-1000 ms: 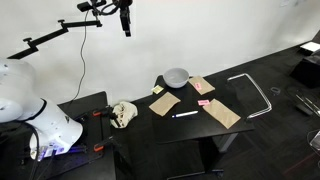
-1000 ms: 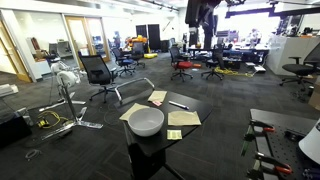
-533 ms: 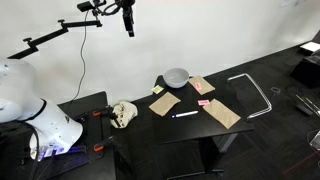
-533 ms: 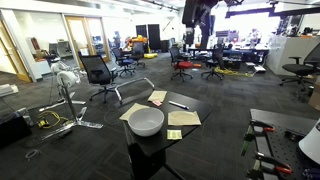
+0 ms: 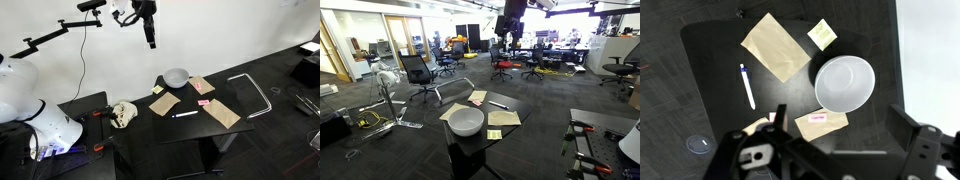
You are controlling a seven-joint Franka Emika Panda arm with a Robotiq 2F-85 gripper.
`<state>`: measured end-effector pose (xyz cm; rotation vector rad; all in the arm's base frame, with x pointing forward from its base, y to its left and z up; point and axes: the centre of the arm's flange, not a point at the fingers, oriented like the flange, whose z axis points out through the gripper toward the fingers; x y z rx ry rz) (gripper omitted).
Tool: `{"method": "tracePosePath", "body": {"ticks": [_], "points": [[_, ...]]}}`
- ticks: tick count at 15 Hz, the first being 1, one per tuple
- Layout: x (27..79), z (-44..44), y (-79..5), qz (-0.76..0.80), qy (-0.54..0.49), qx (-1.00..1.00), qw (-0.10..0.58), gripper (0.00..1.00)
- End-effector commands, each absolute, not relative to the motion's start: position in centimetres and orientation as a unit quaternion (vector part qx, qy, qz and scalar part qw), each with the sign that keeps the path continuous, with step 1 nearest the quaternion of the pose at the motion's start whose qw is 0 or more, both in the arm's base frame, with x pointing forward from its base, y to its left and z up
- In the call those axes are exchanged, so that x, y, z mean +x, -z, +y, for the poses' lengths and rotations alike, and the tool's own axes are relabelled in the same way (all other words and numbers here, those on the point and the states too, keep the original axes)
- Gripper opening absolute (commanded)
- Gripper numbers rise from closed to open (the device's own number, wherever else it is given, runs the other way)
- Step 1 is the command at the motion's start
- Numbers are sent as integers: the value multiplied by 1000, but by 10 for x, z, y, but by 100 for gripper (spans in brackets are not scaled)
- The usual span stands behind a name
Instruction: Pick up the pen from the table and put it in the grey bowl.
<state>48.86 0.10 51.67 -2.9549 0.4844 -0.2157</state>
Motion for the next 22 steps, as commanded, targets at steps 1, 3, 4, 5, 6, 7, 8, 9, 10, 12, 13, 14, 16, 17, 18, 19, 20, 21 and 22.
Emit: {"method": "tracePosePath", "body": {"ticks": [1, 3, 4, 5, 6, 7, 8, 9, 10, 12, 13, 14, 16, 17, 18, 19, 20, 21, 22], "points": [[513, -34, -503, 136, 63, -988, 40, 100], [520, -53, -488, 117, 54, -991, 26, 100], [523, -63, -481, 108, 55, -992, 22, 100], [525, -71, -474, 104, 55, -993, 15, 100], [527, -80, -464, 97, 53, -994, 13, 100], [529, -87, -456, 94, 53, -994, 11, 100], [530, -95, -445, 96, 50, -994, 11, 100], [531, -101, -436, 98, 47, -994, 11, 100], [531, -108, -425, 103, 46, -994, 8, 100], [533, -120, -406, 123, 52, -991, 5, 100], [534, -125, -396, 131, 56, -990, 6, 100], [535, -130, -386, 137, 57, -989, 6, 100], [537, -137, -363, 150, 52, -987, 5, 100], [536, -138, -351, 153, 43, -987, 4, 100], [536, -139, -341, 156, 33, -987, 2, 100], [535, -137, -356, 144, 36, -989, 5, 100], [534, -138, -346, 146, 29, -989, 5, 100], [535, -138, -339, 146, 25, -989, 4, 100], [535, -138, -336, 146, 22, -989, 4, 100]]}}
